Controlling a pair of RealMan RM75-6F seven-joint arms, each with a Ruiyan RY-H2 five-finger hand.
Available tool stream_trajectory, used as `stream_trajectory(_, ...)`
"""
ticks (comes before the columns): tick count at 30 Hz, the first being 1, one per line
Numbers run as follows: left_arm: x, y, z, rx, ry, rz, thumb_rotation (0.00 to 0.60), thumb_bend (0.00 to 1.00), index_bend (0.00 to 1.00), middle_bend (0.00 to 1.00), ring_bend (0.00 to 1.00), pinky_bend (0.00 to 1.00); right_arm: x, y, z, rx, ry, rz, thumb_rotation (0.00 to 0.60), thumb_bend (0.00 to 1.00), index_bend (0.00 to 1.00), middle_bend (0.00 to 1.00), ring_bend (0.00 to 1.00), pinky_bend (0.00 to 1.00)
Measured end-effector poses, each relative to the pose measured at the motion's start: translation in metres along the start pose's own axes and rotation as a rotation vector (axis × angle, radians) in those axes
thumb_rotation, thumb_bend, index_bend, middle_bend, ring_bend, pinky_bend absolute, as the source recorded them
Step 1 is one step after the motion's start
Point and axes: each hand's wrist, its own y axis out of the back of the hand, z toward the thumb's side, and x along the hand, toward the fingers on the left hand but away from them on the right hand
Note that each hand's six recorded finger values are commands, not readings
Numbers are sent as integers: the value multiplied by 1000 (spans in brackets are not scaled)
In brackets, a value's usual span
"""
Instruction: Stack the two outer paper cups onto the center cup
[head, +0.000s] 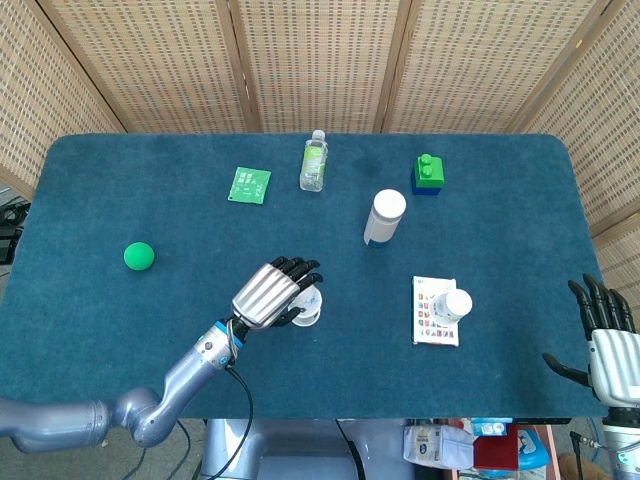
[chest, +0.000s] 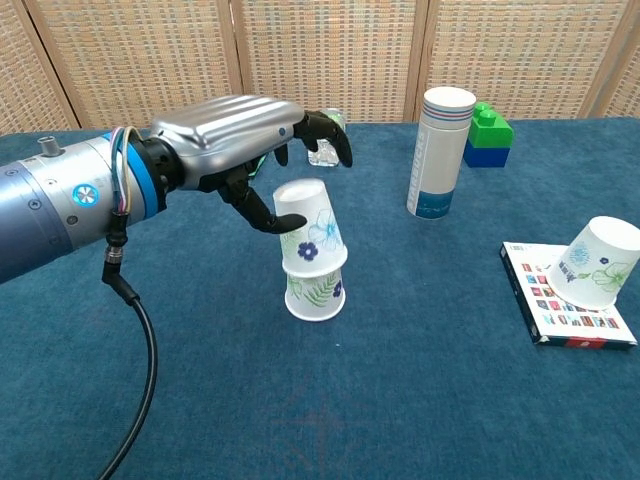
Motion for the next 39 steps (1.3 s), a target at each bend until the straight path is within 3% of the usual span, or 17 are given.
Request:
stream_trajectory(3, -1, -1, 0, -6, -1, -22, 600, 261, 0, 0, 0, 13, 0, 0, 0, 1, -1, 1, 600, 0, 0, 0, 0, 0)
stream_trajectory(11, -12, 22, -3, -27, -6, 38, 600, 252, 0, 0, 0, 0, 0, -2, 0, 6, 1, 9, 600, 0, 0, 0, 0, 0)
stream_trajectory(18, -40, 50, -45, -13, 93, 108, 600, 214, 0, 0, 0, 0, 0, -7, 2, 18, 7, 22, 600, 0, 0, 0, 0, 0)
stream_trajectory(25, -114, 76, -131, -3, 348, 200, 600, 185, 0, 0, 0, 0, -1, -11, 7, 33, 22, 36, 600, 0, 0, 0, 0, 0)
stream_trajectory(31, -193, 76, -197, -36, 611, 186, 600, 177, 0, 0, 0, 0, -9, -29, 23, 14, 104, 124, 600, 0, 11, 20, 0, 0)
stream_trajectory(35, -233, 70, -217, -98, 726, 171, 600, 176, 0, 0, 0, 0, -22, -45, 44, -21, 210, 215, 600, 0, 81, 121, 6, 17)
stream_trajectory(39, -264, 65, -224, -137, 792, 164, 600, 175, 0, 0, 0, 0, -44, -56, 69, -18, 312, 278, 600, 0, 142, 169, 44, 102)
